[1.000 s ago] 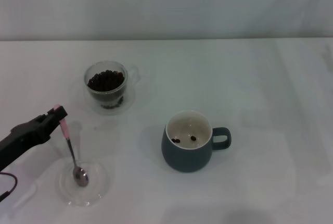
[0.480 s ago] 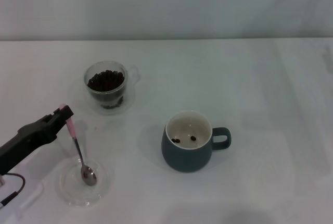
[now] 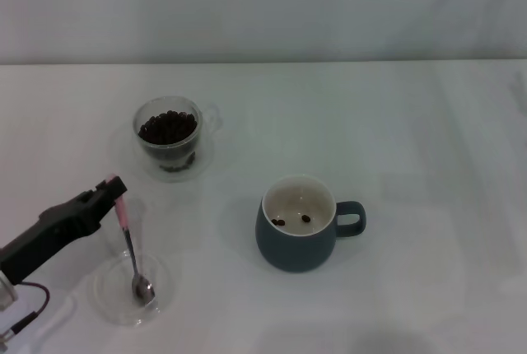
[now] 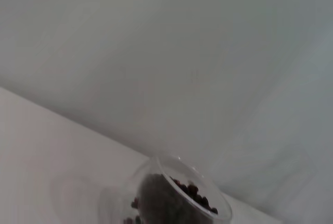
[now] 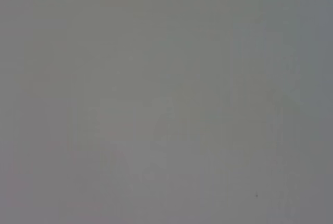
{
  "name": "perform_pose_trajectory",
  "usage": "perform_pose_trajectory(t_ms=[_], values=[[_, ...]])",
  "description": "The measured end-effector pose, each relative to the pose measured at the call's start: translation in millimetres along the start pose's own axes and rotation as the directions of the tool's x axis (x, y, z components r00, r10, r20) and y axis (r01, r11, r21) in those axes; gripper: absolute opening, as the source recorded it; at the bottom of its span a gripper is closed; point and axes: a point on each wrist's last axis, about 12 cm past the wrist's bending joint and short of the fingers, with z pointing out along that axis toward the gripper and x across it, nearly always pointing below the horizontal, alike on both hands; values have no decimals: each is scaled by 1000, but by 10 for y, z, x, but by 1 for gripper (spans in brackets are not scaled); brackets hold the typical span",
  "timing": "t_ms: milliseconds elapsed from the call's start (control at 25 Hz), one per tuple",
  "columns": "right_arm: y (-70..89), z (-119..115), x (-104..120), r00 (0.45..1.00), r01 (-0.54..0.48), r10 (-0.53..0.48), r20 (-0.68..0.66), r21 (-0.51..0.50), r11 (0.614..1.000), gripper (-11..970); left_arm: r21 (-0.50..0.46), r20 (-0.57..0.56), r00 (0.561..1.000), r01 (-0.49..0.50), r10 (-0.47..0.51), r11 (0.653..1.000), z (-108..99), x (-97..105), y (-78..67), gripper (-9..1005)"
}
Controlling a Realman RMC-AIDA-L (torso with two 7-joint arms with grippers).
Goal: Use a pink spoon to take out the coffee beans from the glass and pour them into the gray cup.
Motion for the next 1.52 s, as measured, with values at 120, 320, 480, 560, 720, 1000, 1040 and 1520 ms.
perform_pose_trajectory(t_ms=[120, 320, 480, 560, 720, 1000, 1040, 1520], values=[[-3, 4, 1, 1000, 3, -3, -3, 1, 1000, 874, 9, -16, 1000, -2, 2, 1000, 1, 24, -12, 187], [-17, -5, 6, 1000, 6, -6, -6, 3, 1000, 875, -9, -20, 1000, 2, -3, 1000, -15, 36, 10, 212], [-25, -25, 14, 1000, 6, -6, -7, 6, 1000, 875, -22, -23, 1000, 2, -2, 1000, -19, 43, 25, 233], [-31, -38, 20, 1000, 7, -6, -9, 8, 1000, 875, -25, -26, 1000, 1, -2, 1000, -19, 47, 28, 244], [-40, -51, 26, 1000, 7, -7, -11, 10, 1000, 874, -26, -25, 1000, -2, 1, 1000, -18, 44, 29, 284], [-45, -57, 31, 1000, 8, -8, -14, 12, 1000, 874, -53, 11, 1000, -6, 6, 999, -72, -25, 84, 420], [-46, -58, 32, 1000, 10, -10, -15, 12, 1000, 874, -64, 24, 1000, -9, 11, 998, -96, -42, 104, 433], [-28, -192, 129, 994, 97, -97, -55, 7, 995, 874, -491, 178, 873, -321, 454, 810, -444, -281, 447, 713]])
